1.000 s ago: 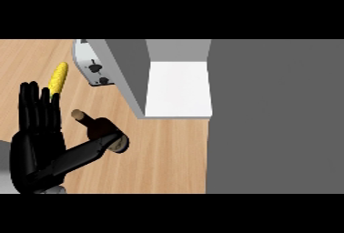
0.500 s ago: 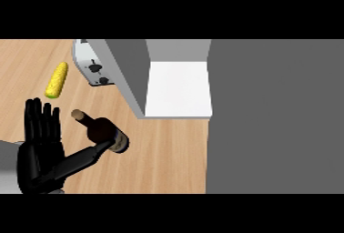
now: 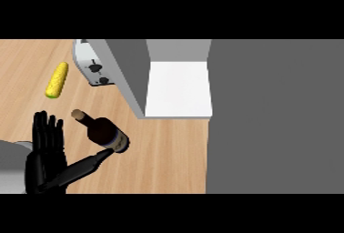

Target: Pick up the wine, place it into the cabinet and close the cabinet

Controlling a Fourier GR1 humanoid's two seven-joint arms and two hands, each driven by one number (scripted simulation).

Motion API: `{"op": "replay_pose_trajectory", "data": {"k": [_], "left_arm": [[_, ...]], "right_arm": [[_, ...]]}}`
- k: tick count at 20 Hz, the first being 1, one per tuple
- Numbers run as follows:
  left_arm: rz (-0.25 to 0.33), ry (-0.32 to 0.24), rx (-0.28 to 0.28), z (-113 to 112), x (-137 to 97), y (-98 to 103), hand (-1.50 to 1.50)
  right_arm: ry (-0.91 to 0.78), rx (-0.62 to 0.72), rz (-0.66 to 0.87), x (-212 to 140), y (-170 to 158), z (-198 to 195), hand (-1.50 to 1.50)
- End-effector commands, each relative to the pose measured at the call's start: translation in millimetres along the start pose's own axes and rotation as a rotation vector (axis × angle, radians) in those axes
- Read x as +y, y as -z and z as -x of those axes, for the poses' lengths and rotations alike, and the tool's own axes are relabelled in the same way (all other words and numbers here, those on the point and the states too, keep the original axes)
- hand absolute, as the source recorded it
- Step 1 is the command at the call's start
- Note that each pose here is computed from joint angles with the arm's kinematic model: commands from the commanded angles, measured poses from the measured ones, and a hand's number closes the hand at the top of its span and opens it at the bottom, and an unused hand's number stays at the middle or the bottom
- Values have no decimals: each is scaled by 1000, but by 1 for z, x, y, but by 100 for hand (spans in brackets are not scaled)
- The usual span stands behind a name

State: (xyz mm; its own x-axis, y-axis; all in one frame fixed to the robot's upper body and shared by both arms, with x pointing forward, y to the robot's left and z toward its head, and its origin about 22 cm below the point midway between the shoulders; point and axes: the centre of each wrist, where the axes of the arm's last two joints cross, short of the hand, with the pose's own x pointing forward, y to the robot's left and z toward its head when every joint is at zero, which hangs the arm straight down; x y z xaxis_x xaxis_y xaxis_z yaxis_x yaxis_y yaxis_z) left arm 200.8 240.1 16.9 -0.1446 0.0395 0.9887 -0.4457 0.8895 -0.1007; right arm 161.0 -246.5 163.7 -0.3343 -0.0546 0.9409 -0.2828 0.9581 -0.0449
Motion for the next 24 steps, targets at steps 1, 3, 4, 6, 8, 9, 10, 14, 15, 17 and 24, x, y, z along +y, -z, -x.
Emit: {"op": "replay_pose_trajectory", "data": {"k": [1,3,4,6,8,9,10,14,15,17,24], "left_arm": [[8,3,22,30,5,-5,-150],[5,-16,31,24,-3,6,-150],[9,-2,25,29,6,-8,-150],[24,-11,35,32,-3,14,-150],[15,-14,44,65,10,4,-150],[9,-1,34,57,13,-7,-150],[1,-17,48,55,5,5,-150],[16,-46,79,66,21,7,-150],[16,-30,88,85,10,-7,-150],[33,-21,70,80,13,24,-150],[55,-33,110,104,29,7,-150]], "right_arm": [[-11,2,-12,-2,-18,-16,-150],[-6,-8,-14,9,-13,-11,-150],[10,-5,15,21,-3,-17,-150],[9,-4,-9,9,-7,-7,-150],[3,-7,-16,5,-4,-8,-150],[-2,4,6,-9,-1,0,-150],[4,5,-19,10,-1,2,-150],[3,-5,-7,9,13,-1,-150],[9,-13,12,-3,0,-12,-150],[-12,-13,3,15,1,-12,-150],[-9,-1,10,17,5,-6,-150]]}}
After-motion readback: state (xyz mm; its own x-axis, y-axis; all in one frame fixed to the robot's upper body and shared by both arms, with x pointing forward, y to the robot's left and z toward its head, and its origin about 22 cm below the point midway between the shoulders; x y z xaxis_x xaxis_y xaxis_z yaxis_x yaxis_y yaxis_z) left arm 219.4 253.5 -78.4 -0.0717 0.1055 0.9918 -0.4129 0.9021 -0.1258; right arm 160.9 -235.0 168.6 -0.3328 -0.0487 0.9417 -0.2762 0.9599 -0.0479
